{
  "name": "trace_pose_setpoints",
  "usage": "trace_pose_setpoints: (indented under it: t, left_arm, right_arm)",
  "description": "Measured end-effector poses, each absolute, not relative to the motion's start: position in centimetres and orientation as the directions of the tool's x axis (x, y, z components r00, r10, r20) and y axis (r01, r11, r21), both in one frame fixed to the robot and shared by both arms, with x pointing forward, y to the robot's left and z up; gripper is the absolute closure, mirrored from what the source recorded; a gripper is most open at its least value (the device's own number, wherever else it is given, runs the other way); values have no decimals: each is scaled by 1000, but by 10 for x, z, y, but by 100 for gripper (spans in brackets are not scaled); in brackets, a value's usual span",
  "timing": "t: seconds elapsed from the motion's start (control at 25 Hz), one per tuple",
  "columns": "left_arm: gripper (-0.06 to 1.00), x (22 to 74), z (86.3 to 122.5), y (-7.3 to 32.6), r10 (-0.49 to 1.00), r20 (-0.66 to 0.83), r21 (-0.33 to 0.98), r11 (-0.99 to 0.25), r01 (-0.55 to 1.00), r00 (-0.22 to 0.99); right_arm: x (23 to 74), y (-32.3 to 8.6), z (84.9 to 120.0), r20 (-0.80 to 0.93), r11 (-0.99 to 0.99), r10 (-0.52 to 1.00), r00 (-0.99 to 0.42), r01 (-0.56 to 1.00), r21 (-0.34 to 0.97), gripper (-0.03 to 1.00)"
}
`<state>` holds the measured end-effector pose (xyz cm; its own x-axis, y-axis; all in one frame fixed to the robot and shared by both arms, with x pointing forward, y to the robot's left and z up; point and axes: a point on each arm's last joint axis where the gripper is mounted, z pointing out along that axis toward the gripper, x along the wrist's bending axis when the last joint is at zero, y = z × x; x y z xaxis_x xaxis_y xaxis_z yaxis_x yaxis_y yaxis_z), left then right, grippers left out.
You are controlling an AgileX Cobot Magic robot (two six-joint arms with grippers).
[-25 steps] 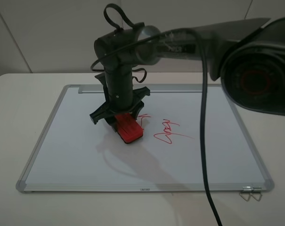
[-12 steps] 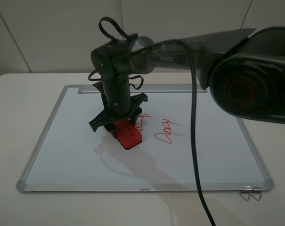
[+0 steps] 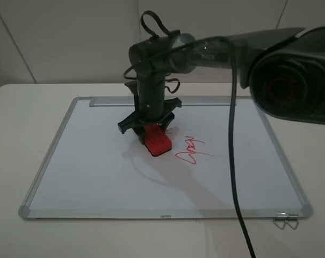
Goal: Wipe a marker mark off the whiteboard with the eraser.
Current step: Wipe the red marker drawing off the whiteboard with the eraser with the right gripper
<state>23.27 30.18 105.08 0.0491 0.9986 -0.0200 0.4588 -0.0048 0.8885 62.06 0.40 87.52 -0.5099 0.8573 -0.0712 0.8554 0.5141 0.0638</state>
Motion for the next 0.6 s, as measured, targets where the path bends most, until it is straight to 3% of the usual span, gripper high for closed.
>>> trace_pose_setpoints:
  t: [0.32,0.6]
  left_arm:
    - [17,233,1051,302,999,-20,889,-5,459,49]
    - [17,233,1051,302,999,-20,889,-5,459,49]
  right_arm:
    - [658,-40,874,-156,474,877,-455,873,119,47]
    - [666,-50,874,-172,462,882,-439,876,134,47]
